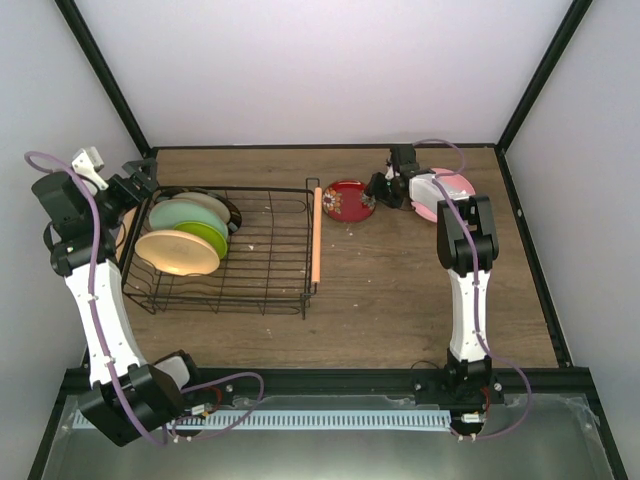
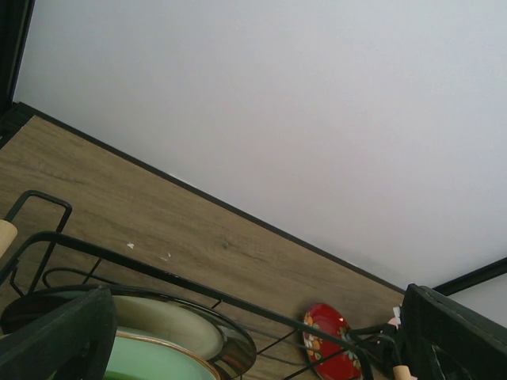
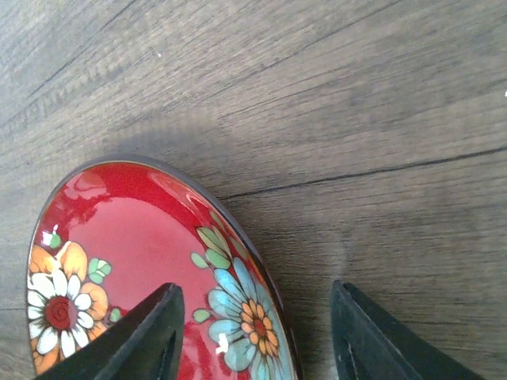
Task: Unload the plates from the dish rack
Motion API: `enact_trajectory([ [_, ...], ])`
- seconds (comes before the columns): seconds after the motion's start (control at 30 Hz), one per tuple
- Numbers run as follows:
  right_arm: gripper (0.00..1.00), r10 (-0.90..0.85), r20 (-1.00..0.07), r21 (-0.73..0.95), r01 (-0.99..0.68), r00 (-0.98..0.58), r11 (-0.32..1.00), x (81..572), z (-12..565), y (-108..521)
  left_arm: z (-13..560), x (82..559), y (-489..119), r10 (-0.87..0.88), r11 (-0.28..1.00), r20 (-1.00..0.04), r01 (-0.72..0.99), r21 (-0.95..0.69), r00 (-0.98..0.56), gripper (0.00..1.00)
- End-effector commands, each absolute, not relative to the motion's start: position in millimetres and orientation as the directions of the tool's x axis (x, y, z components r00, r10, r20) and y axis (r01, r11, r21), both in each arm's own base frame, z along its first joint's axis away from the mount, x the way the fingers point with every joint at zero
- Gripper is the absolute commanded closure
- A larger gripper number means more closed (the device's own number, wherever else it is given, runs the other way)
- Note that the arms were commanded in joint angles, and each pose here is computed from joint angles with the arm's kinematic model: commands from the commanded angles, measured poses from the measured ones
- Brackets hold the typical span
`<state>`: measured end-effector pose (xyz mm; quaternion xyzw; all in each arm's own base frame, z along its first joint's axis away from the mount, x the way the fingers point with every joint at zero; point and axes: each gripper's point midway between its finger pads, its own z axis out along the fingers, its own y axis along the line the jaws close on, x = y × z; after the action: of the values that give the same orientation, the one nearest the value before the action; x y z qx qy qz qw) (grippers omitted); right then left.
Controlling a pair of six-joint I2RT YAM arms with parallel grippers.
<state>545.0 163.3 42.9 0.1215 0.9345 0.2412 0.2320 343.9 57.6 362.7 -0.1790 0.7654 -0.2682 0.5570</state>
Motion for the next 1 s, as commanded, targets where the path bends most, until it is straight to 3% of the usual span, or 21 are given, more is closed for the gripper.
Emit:
enact_trajectory([
  [0.0, 0.44, 0.306, -0.459, 0.478, 0.058, -0.834, 0.877, 554, 81, 161, 371, 340, 54, -0.566, 0.796, -0.77, 0.045, -0.603, -0.296, 0.0],
  [0.1, 0.39, 0.267, -0.525, 0.447, 0.005, -0.808, 0.895, 552, 118, 157, 373, 340, 54, -0.558, 0.802, -0.776, 0.047, -0.595, -0.294, 0.0],
  [0.23, 0.38, 0.169, -0.733, 0.375, -0.184, -0.659, 0.909, 540, 225, 176, 369, 343, 60, -0.544, 0.819, -0.787, 0.018, -0.573, -0.292, 0.0],
  [0.33, 0.38, -0.025, -0.885, 0.185, -0.4, -0.465, 0.898, 518, 304, 241, 358, 349, 69, -0.556, 0.817, -0.775, -0.026, -0.576, -0.3, 0.0],
  [0.43, 0.38, -0.151, -0.936, 0.071, -0.592, -0.318, 0.803, 478, 337, 326, 354, 355, 76, -0.561, 0.817, -0.77, -0.056, -0.573, -0.303, 0.0],
  [0.7, 0.44, -0.243, -0.969, -0.075, -0.883, -0.045, 0.463, 354, 327, 504, 349, 364, 95, -0.603, 0.796, -0.748, -0.146, -0.587, -0.278, 0.0],
  [0.97, 0.43, -0.28, -0.96, -0.092, -0.944, 0.0, 0.316, 313, 290, 572, 344, 361, 104, -0.626, 0.78, -0.736, -0.207, -0.591, -0.259, 0.0],
])
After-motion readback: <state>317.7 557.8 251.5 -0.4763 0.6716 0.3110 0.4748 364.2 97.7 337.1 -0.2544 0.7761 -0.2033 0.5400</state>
